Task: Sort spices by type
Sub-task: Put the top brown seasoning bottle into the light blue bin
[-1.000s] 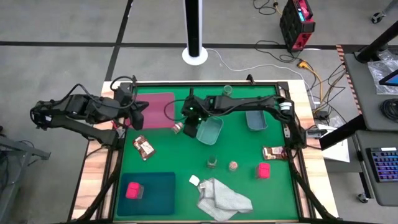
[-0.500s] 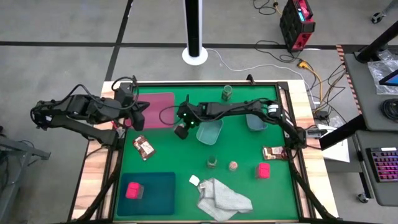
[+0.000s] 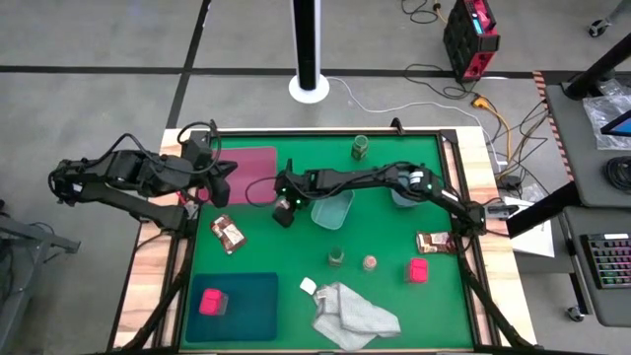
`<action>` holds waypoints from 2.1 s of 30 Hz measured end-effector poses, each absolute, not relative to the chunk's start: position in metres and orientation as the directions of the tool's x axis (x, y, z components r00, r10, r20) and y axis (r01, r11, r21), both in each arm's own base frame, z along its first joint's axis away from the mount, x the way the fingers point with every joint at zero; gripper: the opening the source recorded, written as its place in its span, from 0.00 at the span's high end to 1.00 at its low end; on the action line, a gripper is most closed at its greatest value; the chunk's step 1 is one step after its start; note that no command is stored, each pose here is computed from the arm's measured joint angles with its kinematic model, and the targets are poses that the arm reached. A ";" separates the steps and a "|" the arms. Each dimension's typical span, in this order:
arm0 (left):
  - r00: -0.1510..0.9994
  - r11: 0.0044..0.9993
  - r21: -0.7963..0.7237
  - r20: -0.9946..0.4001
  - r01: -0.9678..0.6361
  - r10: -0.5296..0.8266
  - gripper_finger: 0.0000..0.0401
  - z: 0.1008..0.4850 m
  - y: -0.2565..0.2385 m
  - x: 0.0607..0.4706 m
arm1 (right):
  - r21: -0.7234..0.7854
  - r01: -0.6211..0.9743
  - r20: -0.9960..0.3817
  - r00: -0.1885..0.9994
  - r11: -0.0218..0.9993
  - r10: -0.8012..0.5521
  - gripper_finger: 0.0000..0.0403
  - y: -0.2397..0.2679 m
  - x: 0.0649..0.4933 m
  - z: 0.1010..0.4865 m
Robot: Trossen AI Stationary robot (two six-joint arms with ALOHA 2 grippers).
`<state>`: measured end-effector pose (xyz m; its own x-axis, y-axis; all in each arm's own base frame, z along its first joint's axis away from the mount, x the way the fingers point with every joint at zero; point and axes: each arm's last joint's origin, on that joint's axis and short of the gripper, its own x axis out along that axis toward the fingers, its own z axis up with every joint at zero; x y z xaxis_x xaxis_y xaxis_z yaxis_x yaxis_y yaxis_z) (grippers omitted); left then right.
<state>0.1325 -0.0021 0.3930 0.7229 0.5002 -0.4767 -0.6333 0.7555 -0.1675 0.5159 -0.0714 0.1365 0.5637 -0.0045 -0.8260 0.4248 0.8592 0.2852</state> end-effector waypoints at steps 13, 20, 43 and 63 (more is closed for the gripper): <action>0.706 0.747 -0.146 -0.481 -0.649 0.520 1.00 0.391 -0.003 0.141 | 0.246 0.460 -0.841 0.539 0.853 -0.049 0.14 -0.073 0.517 0.127; 0.693 0.747 -0.126 -0.496 -0.653 0.522 1.00 0.387 -0.004 0.149 | 0.228 0.435 -0.843 0.536 0.871 -0.047 0.33 -0.073 0.517 0.127; 0.934 0.873 -0.446 -0.356 -0.196 0.028 1.00 0.408 -0.015 0.135 | -0.022 0.150 -0.765 0.634 0.988 -0.113 0.33 -0.064 0.463 0.283; 0.998 0.811 -0.582 0.028 0.059 -0.053 1.00 0.369 0.015 0.225 | -0.708 -0.079 -0.525 0.723 0.702 -0.449 0.33 0.032 0.357 0.423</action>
<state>0.2253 0.0154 0.3690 0.9982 -0.0532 0.0275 0.0593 0.8111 -0.5819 0.3570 0.0315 0.4229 0.7232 -0.4486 -0.5251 -0.0788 0.7018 -0.7080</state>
